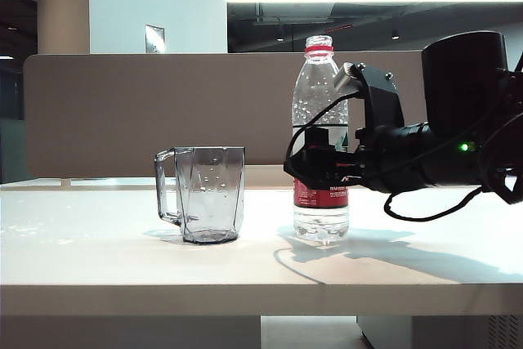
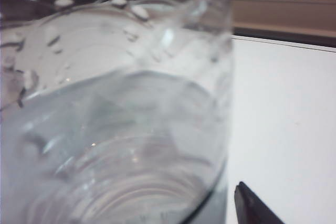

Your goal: Pick up the mineral water bottle on the table and pour water into the mug until it's half full.

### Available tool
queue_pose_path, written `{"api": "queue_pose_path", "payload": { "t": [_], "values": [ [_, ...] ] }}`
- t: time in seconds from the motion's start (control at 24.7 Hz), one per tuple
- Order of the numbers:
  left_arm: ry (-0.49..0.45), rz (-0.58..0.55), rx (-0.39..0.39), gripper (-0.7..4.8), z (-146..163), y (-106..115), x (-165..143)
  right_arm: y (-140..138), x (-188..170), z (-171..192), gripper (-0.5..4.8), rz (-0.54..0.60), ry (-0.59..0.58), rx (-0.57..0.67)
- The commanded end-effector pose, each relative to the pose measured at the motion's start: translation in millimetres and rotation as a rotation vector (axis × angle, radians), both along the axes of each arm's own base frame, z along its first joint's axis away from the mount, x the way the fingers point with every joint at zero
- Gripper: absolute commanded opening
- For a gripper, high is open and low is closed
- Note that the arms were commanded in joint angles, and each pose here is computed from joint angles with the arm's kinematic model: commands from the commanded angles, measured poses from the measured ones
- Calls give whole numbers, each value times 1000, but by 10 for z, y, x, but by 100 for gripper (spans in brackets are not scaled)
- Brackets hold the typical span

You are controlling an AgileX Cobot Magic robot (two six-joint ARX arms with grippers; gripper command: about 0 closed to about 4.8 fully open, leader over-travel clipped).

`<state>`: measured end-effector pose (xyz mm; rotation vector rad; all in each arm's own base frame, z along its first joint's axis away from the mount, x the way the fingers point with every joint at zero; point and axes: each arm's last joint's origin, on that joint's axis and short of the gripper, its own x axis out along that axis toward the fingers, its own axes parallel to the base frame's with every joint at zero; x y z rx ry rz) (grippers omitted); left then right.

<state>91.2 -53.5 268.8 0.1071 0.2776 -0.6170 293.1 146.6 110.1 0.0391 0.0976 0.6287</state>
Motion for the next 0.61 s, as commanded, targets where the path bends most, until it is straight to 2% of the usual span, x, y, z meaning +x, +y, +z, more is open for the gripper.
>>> {"api": "queue_pose_path", "payload": {
  "t": [0.04, 0.36, 0.61],
  "values": [
    [-14, 0, -8, -5, 28, 2, -2, 10, 5, 25, 390, 0, -16, 4],
    [-14, 0, -8, -5, 28, 2, -2, 8, 7, 23, 235, -6, -14, 3],
    [-14, 0, -8, -5, 28, 2, -2, 8, 8, 31, 207, -2, -53, -45]
  ]
}}
